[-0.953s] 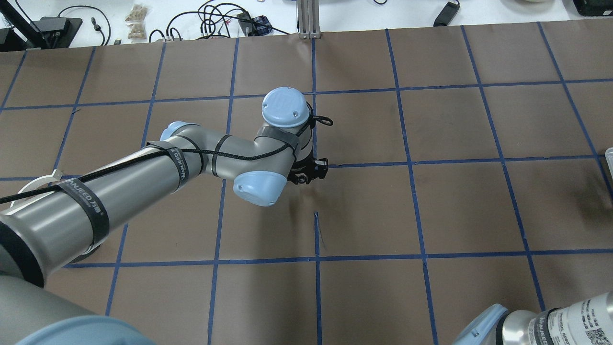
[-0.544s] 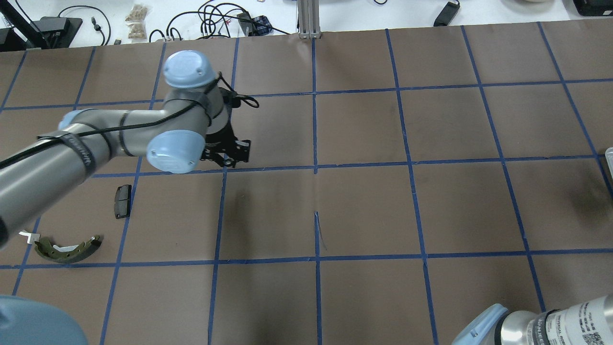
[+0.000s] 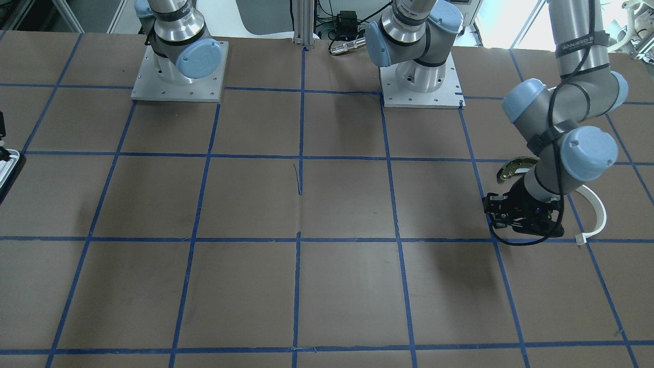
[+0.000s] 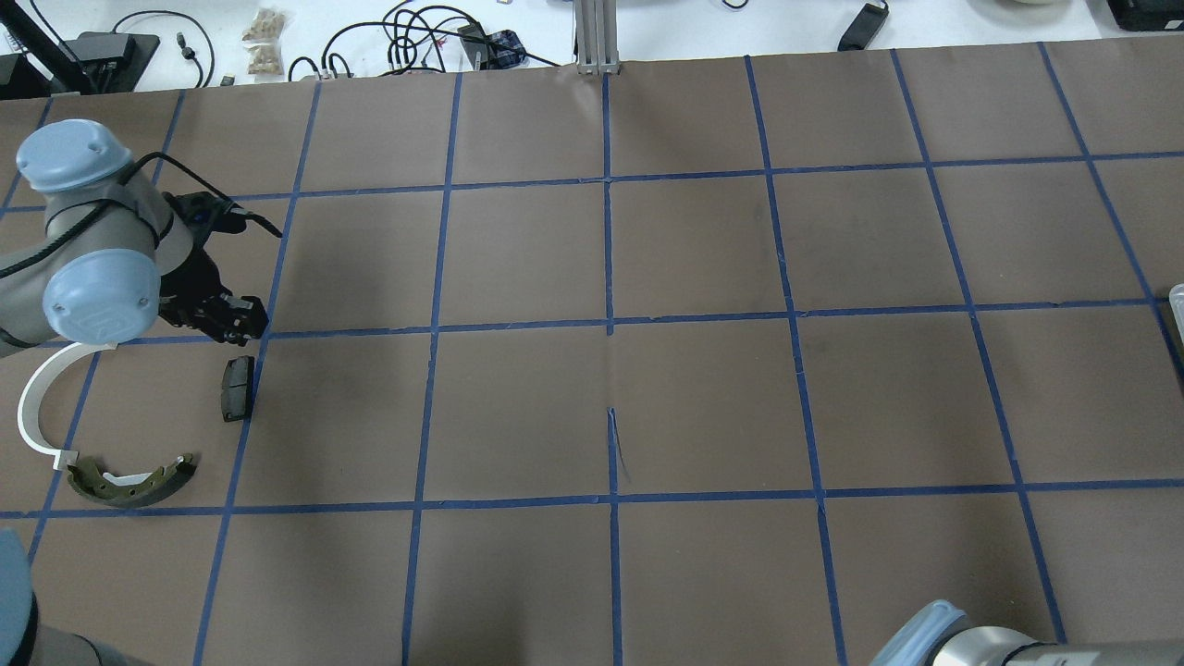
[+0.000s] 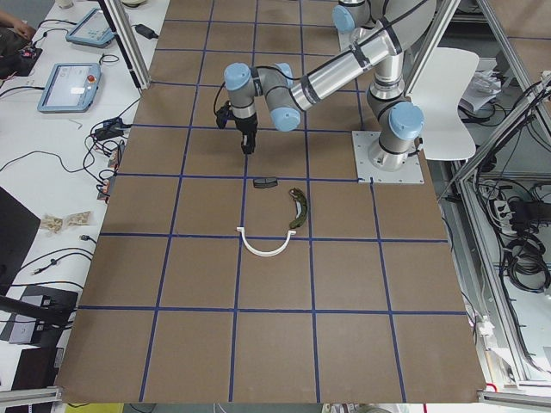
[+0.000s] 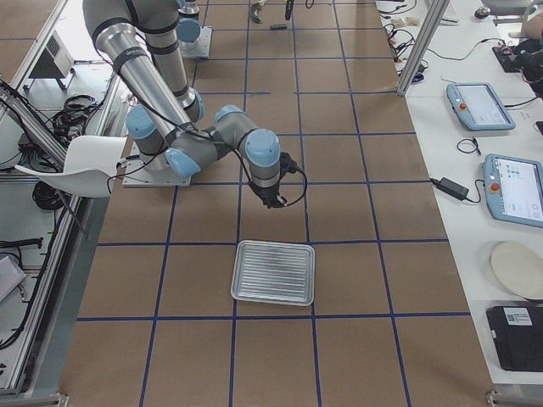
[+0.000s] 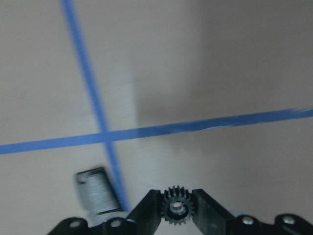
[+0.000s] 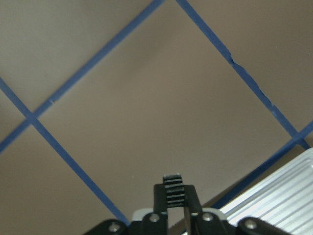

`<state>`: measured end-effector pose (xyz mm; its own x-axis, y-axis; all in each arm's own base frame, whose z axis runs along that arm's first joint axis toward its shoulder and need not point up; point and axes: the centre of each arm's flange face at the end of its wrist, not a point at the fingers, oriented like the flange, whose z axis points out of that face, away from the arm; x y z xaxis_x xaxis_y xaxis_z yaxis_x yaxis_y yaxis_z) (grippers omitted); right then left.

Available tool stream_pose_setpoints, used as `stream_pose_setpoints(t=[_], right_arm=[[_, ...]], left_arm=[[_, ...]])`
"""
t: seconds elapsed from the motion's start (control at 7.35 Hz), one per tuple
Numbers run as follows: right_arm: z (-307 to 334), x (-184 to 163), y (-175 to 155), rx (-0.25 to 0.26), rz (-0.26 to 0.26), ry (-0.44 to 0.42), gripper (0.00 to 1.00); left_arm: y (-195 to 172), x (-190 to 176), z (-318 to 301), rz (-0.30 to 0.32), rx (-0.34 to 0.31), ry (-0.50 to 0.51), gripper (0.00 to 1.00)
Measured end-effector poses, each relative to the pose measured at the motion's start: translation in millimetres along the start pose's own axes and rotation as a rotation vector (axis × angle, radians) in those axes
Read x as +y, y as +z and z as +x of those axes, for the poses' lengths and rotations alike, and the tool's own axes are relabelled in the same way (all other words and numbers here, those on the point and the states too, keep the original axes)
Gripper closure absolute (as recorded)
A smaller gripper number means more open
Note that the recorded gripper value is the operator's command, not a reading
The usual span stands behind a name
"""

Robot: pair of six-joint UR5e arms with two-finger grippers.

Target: Place bearing gear from tray to pile

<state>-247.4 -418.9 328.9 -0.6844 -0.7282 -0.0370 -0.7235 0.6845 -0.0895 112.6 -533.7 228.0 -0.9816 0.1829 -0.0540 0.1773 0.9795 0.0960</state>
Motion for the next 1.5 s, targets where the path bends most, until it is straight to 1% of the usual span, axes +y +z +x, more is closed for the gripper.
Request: stream_pose_setpoints(t=[0.14,0.27,0.41,0.54,0.68,0.82,0.95,1.09,1.22,1.36,1.5], right_arm=[[-32.3,-46.6,-18.7,-0.011,0.004,0.076,1.0],[-65.2,-93.2,-30.2,-0.018,0.011,0.158,1.0],[-100.4,-142.3,-35.7,-0.022,0.019,0.251,1.0],[-135.2,-187.0,-35.1,-0.026,0.022,0.338,1.0],[-169.3,-230.3,-28.7,-0.029,0.03,0.434,1.0],[-198.1,-271.8,-15.4,-0.03,0.054,0.536,1.0],[-224.6,-312.1,5.6,-0.037,0.079,0.619,1.0],[-252.8,-351.1,33.6,-0.046,0.102,0.68,1.0],[-283.4,-389.5,68.8,-0.053,0.136,0.738,1.0],[-311.9,-421.2,107.7,-0.055,0.178,0.775,1.0],[-335.8,-441.3,145.8,-0.047,0.199,0.783,0.93]], left_arm=[[10.3,11.0,-24.6,0.015,-0.002,0.006,0.86],[20.8,21.3,-41.2,0.021,0.001,-0.001,0.76],[30.9,28.4,-52.8,0.023,0.008,-0.008,0.45],[38.2,31.0,-59.2,0.025,0.012,-0.013,0.28],[41.3,30.8,-63.4,0.03,0.011,-0.018,0.23],[38.3,29.2,-65.7,0.046,0.013,-0.024,0.23],[31.7,26.6,-63.7,0.064,0.018,-0.025,0.23],[25.0,23.3,-56.4,0.069,0.023,-0.015,0.23],[15.0,17.1,-42.5,0.069,0.028,0.005,0.23],[0.8,6.7,-19.8,0.074,0.026,0.02,0.23],[-12.3,-3.8,9.0,0.078,0.024,0.011,0.19]])
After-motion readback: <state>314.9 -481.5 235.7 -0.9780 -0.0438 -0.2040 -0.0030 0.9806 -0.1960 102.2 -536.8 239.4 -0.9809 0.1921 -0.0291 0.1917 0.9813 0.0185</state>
